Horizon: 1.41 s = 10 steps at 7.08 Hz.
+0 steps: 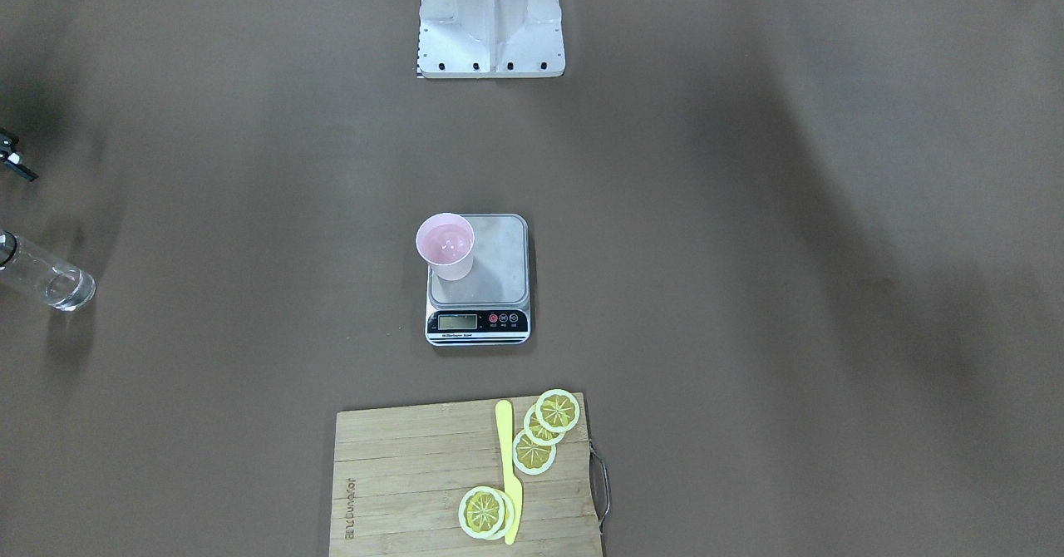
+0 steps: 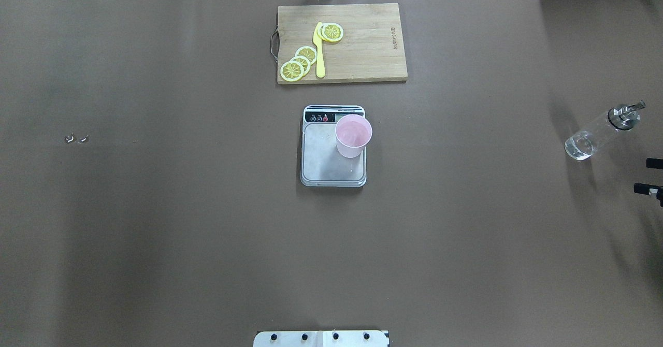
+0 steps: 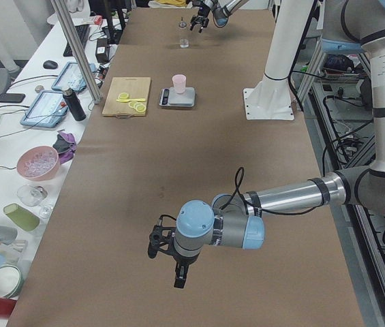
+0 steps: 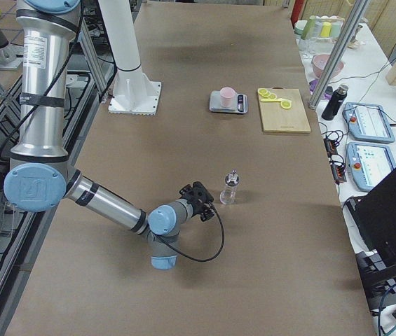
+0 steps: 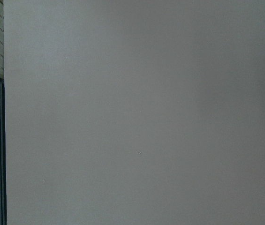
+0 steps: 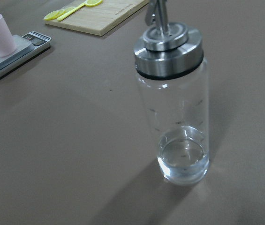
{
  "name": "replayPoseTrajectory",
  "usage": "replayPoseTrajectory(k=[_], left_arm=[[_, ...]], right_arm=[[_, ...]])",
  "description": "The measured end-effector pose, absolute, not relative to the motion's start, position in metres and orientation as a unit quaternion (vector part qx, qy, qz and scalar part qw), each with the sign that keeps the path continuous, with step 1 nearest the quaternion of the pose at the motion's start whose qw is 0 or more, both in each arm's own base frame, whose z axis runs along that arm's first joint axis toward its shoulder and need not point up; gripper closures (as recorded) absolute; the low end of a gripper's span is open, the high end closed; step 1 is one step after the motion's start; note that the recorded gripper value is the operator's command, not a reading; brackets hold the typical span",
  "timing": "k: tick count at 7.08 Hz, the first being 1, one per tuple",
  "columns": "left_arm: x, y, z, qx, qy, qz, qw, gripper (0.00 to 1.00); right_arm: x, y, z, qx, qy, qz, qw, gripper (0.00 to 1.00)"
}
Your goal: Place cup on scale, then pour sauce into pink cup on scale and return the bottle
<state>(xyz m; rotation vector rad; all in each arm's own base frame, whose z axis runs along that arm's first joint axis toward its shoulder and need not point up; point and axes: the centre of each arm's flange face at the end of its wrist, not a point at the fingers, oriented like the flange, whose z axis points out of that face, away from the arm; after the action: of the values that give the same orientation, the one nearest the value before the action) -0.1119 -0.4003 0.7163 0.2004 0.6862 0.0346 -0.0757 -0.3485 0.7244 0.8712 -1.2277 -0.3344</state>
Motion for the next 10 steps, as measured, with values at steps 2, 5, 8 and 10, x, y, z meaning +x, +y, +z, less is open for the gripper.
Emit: replayPoseTrajectory(k=[2, 5, 8, 10], left_arm=[[-0.109, -0.395, 0.701, 0.104, 0.356, 0.018, 0.929, 0.00], [-0.105, -0.377, 0.693, 0.082, 0.368, -0.010, 0.926, 0.00], [-0.103, -0.371, 0.668, 0.047, 0.371, -0.033, 0.927, 0.00], [-0.103, -0.371, 0.665, 0.044, 0.369, -0.031, 0.928, 0.00]], right_arm=[[-0.026, -0.355, 0.726, 0.350, -0.568, -0.122, 0.735, 0.00], [0.022, -0.383, 0.733, 0.295, -0.557, -0.031, 0.776, 0.00], [0.055, -0.435, 0.735, 0.231, -0.541, 0.051, 0.807, 0.00], [0.080, -0.489, 0.727, 0.190, -0.519, 0.077, 0.830, 0.00]])
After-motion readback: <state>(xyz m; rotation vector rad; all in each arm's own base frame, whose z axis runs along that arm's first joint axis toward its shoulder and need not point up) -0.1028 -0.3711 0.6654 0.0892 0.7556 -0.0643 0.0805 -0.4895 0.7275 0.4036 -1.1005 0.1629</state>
